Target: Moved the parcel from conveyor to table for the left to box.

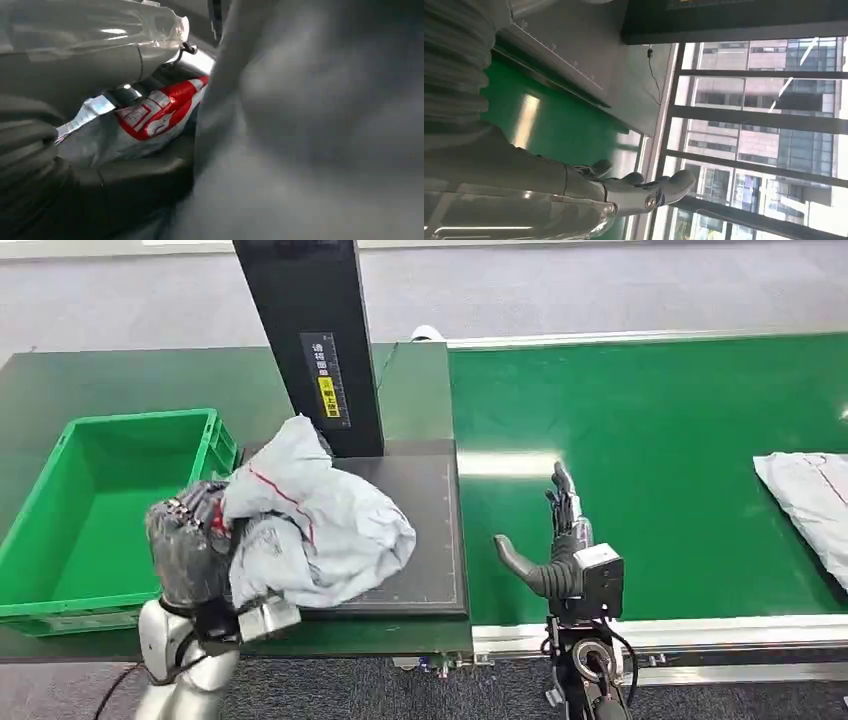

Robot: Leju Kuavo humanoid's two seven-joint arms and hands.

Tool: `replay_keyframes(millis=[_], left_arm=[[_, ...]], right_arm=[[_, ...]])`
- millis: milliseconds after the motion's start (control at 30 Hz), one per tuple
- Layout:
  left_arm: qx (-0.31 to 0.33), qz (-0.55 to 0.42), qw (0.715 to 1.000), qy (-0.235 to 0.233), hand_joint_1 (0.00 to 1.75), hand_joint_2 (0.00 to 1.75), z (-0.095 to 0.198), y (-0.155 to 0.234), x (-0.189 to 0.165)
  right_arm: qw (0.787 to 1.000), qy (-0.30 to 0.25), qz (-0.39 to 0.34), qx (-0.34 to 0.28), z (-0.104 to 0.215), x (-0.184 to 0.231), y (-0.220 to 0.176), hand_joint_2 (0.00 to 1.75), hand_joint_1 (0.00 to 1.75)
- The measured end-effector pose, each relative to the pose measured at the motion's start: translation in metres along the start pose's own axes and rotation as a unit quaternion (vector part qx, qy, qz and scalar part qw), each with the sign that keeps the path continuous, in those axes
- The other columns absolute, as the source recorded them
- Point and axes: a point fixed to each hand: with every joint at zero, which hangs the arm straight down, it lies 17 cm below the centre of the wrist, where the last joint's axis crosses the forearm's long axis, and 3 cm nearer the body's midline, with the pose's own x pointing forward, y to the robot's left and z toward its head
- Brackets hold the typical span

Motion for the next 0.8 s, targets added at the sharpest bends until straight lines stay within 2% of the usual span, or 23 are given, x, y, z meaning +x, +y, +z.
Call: replay_keyframes(millis=[167, 333, 500, 600, 800], left_arm=[[-0.03, -0.106, 0.986, 0.123, 1.75, 1.75, -0.019, -0.008, -0.108], [-0.037, -0.141, 0.972, 0.184, 1.75, 1.75, -0.012, 0.003, -0.17], [-0.019, -0.162, 0.964, 0.208, 1.75, 1.75, 0.003, 0.032, -0.21], [0.001, -0.163, 0.965, 0.207, 1.75, 1.75, 0.006, 0.048, -0.219], [0.045, -0.165, 0.952, 0.255, 1.75, 1.75, 0.032, 0.079, -0.244]], right_arm=[[1.0, 0.005, 0.002, 0.0, 0.001, -0.002, 0.001, 1.75, 0.0], [1.0, 0.011, 0.003, 0.001, 0.003, -0.005, 0.0, 1.75, 0.0], [1.0, 0.016, 0.005, 0.0, 0.008, -0.008, -0.002, 1.75, 0.0], [1.0, 0.017, 0.007, 0.0, 0.009, -0.008, -0.002, 1.75, 0.0], [1.0, 0.02, 0.006, 0.0, 0.012, -0.01, -0.002, 1.75, 0.0]])
